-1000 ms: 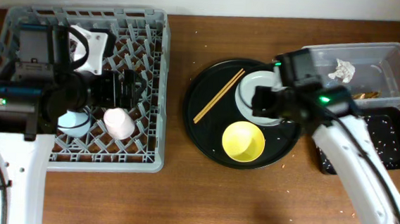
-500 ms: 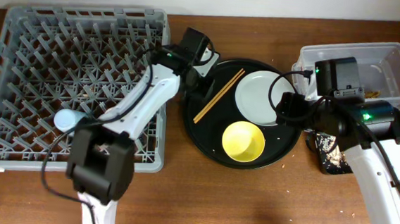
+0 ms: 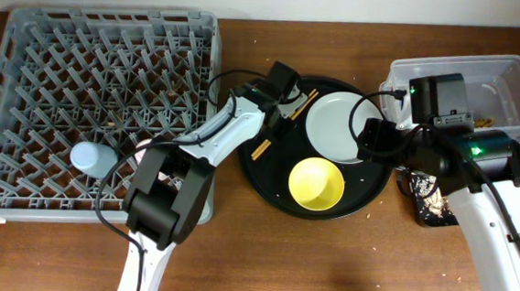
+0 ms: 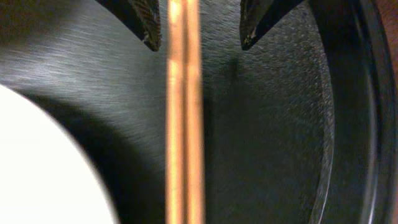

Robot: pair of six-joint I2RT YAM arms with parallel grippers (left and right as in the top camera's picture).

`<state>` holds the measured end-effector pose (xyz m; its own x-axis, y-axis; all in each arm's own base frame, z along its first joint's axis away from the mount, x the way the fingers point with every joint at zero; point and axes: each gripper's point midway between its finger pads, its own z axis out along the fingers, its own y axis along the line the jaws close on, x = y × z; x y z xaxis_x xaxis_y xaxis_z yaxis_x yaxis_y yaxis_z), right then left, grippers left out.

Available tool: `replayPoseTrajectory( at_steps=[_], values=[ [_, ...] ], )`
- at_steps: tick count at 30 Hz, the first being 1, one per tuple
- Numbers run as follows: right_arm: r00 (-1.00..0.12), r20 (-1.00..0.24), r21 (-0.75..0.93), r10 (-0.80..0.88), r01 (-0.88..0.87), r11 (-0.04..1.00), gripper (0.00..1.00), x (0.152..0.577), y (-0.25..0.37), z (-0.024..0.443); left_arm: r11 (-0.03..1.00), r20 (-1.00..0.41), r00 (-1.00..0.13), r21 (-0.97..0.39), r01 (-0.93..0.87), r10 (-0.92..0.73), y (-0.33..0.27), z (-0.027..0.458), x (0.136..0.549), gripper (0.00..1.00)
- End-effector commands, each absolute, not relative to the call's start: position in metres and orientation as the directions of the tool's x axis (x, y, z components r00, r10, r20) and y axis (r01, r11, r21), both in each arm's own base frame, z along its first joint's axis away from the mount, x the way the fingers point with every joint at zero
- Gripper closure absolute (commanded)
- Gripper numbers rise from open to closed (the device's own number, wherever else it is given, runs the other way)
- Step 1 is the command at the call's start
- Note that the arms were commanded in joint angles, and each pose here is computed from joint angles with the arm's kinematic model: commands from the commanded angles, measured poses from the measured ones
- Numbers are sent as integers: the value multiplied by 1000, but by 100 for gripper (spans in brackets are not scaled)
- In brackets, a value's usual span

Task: Sort waste into correct bins and load items into the dishwasher rack
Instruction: 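Grasp the chopsticks with the left gripper and stand them in the rack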

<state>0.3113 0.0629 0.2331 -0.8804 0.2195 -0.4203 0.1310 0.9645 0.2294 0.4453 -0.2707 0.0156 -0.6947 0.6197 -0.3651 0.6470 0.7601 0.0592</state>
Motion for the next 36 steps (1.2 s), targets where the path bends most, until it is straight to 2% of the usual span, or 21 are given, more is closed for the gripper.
replayPoseTrajectory(
  at_steps=[1, 7, 10, 17, 25, 27, 30, 31, 33, 36],
  values=[
    [-874, -429, 231, 230, 140, 963, 23, 314, 61, 236, 762, -368, -685, 116, 637, 628, -264, 12, 456, 60],
    [-870, -436, 234, 231, 138, 962, 23, 316, 61, 237, 765, -360, -700, 69, 640, 617, -269, 14, 450, 60],
    [-869, -438, 234, 231, 138, 962, 22, 317, 62, 237, 755, -344, -695, 66, 653, 631, -275, 35, 445, 61],
    [-865, -445, 237, 232, 136, 962, 22, 318, 62, 238, 768, -388, -681, 132, 626, 622, -272, 50, 466, 61],
    [-866, -444, 237, 232, 136, 962, 21, 318, 62, 238, 764, -292, -711, 136, 631, 640, -266, -9, 462, 63],
    [-866, -444, 237, 232, 136, 962, 22, 318, 62, 238, 764, -290, -712, 135, 631, 640, -266, -10, 461, 67],
    [-866, -444, 237, 232, 136, 962, 21, 318, 62, 238, 758, -255, -717, 126, 640, 649, -264, -11, 452, 82],
    [-866, -444, 237, 232, 136, 962, 22, 318, 62, 238, 756, -227, -724, 121, 643, 652, -261, -10, 447, 98],
    [-866, -444, 237, 232, 136, 962, 22, 318, 62, 238, 757, -202, -733, 91, 647, 650, -262, 4, 442, 100],
    [-866, -444, 237, 232, 136, 962, 22, 318, 62, 238, 805, -223, -784, 12, 593, 580, -270, 67, 445, 100]
  ],
)
